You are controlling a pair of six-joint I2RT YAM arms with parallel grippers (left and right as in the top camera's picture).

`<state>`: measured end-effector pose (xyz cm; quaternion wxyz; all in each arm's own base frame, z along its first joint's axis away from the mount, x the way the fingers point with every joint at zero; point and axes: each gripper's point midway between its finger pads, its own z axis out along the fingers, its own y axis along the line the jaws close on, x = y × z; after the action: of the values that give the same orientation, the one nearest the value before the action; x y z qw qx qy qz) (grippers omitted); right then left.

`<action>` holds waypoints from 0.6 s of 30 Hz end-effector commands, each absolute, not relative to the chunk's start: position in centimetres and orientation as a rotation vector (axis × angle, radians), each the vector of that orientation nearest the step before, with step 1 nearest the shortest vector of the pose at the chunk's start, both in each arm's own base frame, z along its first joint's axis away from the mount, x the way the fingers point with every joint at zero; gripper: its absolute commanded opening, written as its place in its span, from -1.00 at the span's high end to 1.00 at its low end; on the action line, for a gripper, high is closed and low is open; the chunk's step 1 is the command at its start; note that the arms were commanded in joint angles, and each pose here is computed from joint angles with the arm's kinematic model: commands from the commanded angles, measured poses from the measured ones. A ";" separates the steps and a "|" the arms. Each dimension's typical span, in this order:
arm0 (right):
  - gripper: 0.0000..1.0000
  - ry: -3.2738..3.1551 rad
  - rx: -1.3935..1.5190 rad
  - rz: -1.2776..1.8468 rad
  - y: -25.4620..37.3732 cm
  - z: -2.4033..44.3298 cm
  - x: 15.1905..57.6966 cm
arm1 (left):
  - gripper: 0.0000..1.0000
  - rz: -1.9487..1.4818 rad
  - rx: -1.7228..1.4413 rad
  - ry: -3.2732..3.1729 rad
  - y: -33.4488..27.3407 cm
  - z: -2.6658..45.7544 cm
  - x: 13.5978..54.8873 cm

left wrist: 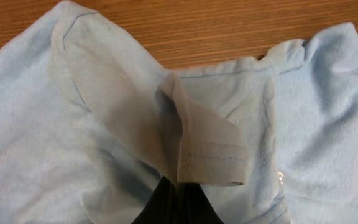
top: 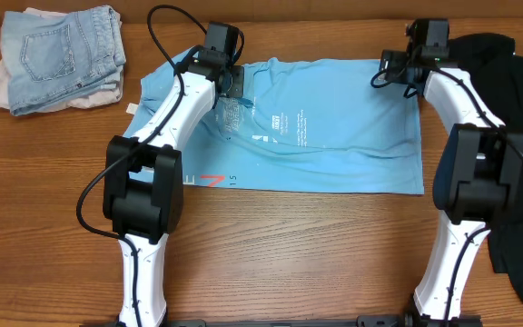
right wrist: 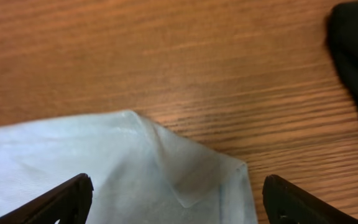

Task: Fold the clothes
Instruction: 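Hold the shirt's back edge with both grippers and adjust it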

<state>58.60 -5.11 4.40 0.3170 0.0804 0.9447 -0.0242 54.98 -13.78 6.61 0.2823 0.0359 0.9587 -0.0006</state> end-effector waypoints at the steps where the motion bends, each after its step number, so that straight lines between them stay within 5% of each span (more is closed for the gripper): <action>1: -0.81 2.491 0.167 -0.065 -4.8 3.8 59.2 | 0.89 0.000 0.089 2.532 -13.4 8.4 55.5; 14: -0.76 2.496 0.148 -0.177 -6.2 1.9 59.4 | 0.88 0.001 0.090 2.536 -13.4 8.3 55.5; 16: -0.61 2.493 0.153 -0.178 -6.4 2.0 59.4 | 0.87 0.001 0.089 2.536 -13.3 8.3 55.5; 18: -0.25 2.493 0.154 -0.179 -6.5 1.9 59.4 | 0.87 0.001 0.089 2.535 -13.3 8.3 55.5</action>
<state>58.74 -5.97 1.52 0.3039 0.0538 0.9494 -0.0584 54.83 -13.74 6.52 0.2789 0.0362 0.9596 0.0002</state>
